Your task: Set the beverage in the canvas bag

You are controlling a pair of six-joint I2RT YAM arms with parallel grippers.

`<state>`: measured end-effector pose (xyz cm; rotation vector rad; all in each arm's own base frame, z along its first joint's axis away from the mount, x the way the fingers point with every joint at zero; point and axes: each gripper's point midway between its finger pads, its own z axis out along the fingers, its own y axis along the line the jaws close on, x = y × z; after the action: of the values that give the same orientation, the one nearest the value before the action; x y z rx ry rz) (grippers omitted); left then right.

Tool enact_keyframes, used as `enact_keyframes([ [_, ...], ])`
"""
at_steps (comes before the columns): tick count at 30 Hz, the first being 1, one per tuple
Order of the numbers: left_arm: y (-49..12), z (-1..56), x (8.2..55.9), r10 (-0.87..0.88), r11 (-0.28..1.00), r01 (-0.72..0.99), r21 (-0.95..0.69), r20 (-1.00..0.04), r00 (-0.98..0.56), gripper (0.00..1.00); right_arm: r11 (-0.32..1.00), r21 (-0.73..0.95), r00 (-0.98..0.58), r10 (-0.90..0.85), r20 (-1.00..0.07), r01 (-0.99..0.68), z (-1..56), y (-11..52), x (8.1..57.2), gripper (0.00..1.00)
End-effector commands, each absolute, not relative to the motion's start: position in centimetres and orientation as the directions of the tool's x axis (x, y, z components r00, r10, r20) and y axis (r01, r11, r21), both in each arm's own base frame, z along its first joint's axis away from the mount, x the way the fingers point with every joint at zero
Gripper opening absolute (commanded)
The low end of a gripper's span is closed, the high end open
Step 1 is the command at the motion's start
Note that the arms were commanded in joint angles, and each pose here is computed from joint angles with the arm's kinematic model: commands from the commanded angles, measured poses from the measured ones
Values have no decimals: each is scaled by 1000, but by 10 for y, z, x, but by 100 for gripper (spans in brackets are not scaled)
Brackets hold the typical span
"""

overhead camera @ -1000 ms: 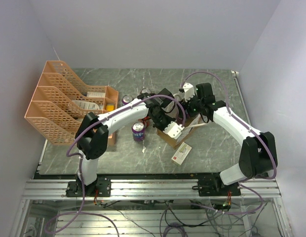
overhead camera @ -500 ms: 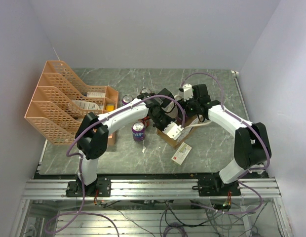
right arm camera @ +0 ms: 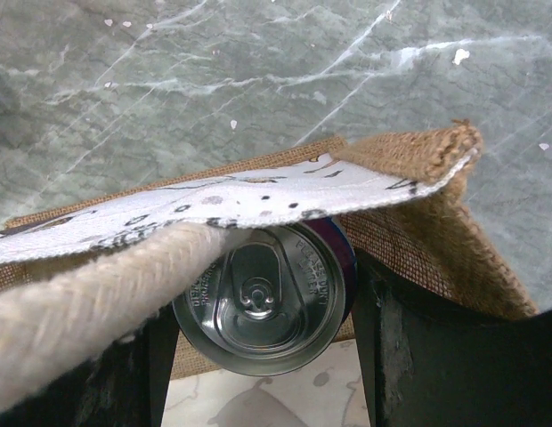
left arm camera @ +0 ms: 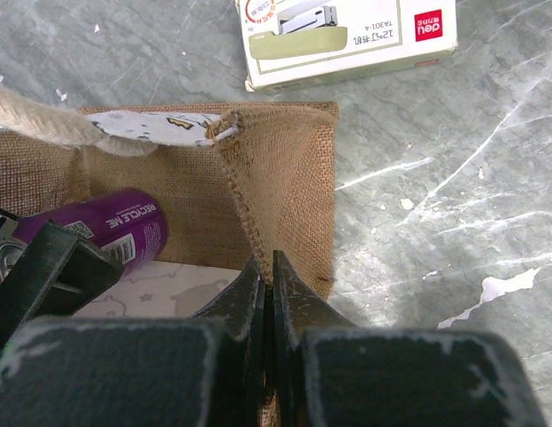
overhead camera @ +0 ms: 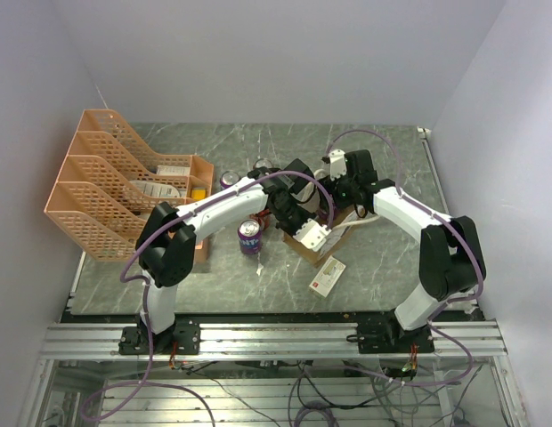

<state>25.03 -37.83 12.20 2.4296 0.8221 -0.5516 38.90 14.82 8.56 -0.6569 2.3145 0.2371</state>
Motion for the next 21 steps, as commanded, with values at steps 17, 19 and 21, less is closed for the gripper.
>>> enact_keyframes([
  [17,-388,130,255,463,-631,700,335,-562,686,10,843,-68,-526,-394,-753,-534,134,152,410,80],
  [19,-388,131,256,467,-625,705,335,-563,682,11,835,-63,-517,-395,-760,-546,143,155,407,79],
  [21,-388,132,256,469,-617,710,340,-566,678,11,832,-61,-509,-394,-766,-552,151,155,404,79],
])
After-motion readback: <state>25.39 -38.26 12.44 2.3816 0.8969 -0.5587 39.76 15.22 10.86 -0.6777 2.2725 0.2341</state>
